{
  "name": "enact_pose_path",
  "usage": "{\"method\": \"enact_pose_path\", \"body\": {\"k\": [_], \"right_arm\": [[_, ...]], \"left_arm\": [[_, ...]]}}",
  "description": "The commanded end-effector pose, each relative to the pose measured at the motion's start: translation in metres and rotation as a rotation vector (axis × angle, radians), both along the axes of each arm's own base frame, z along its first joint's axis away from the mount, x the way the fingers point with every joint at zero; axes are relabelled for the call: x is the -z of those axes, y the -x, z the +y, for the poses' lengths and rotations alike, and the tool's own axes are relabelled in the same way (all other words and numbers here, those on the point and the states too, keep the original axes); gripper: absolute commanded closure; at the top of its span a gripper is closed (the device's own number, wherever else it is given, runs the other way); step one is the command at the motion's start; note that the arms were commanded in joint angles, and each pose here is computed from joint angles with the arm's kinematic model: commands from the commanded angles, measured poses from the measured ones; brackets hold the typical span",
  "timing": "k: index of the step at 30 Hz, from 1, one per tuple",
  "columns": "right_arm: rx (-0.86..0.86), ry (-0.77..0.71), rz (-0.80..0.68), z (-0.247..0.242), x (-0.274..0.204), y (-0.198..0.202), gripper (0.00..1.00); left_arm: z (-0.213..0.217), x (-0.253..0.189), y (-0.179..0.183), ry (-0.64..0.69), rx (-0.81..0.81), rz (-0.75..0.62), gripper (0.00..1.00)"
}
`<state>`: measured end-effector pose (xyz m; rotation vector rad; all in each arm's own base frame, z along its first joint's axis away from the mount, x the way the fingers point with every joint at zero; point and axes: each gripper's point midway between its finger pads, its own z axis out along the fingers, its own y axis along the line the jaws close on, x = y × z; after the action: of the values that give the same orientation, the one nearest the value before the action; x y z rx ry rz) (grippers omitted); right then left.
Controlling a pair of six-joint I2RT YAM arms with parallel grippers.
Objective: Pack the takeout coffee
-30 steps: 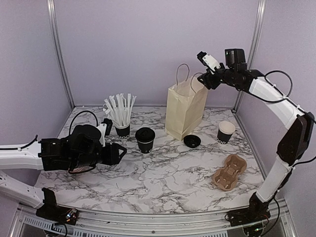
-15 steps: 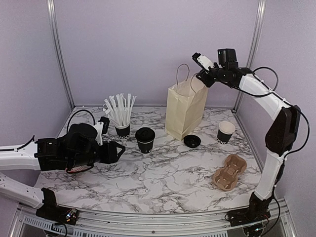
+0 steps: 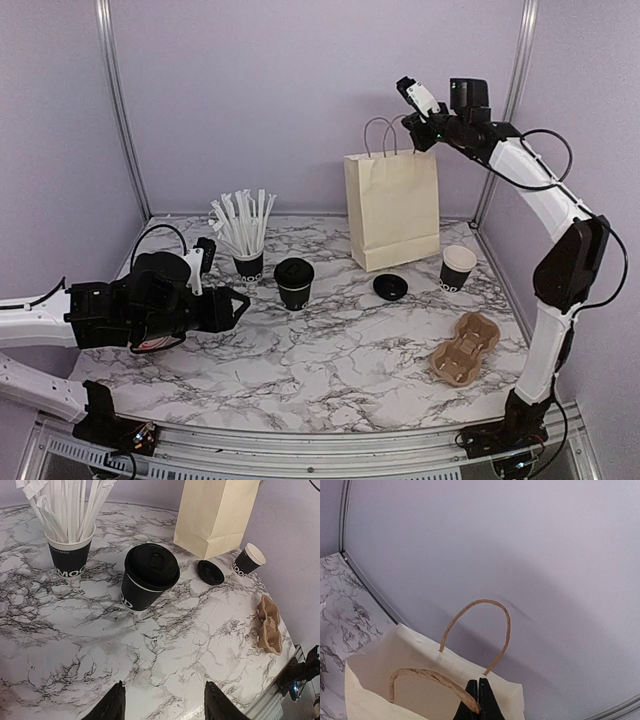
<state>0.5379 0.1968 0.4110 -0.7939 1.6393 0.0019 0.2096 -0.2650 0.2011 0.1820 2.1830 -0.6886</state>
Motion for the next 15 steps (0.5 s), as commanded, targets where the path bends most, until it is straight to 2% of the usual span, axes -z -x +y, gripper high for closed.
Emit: {"method": "enact_pose_path", "body": {"k": [1,5,9,15], "right_arm": [[-0.061,-0.159,-0.147,0.004,-0.085,0.021,1.0],[-0.14,-0.184,-0.182,0.015,-0.109,0.053,1.0],[-0.255,-0.203,-0.216,0.026,-0.129,0.107,1.0],[-0.442,-0.189,-0.176,0.056,-0.12,0.176,1.0]], "left_arm": [[0.01,-0.002,0.0,0.004,-0.026,-0.009,0.45],[0.015,-0.007,0.0,0.017,-0.038,-0.026,0.45],[0.019,-0.018,-0.002,0.01,-0.045,-0.063,0.45],[0.026,-0.028,-0.007,-0.02,-0.066,-0.108,0.44]]}}
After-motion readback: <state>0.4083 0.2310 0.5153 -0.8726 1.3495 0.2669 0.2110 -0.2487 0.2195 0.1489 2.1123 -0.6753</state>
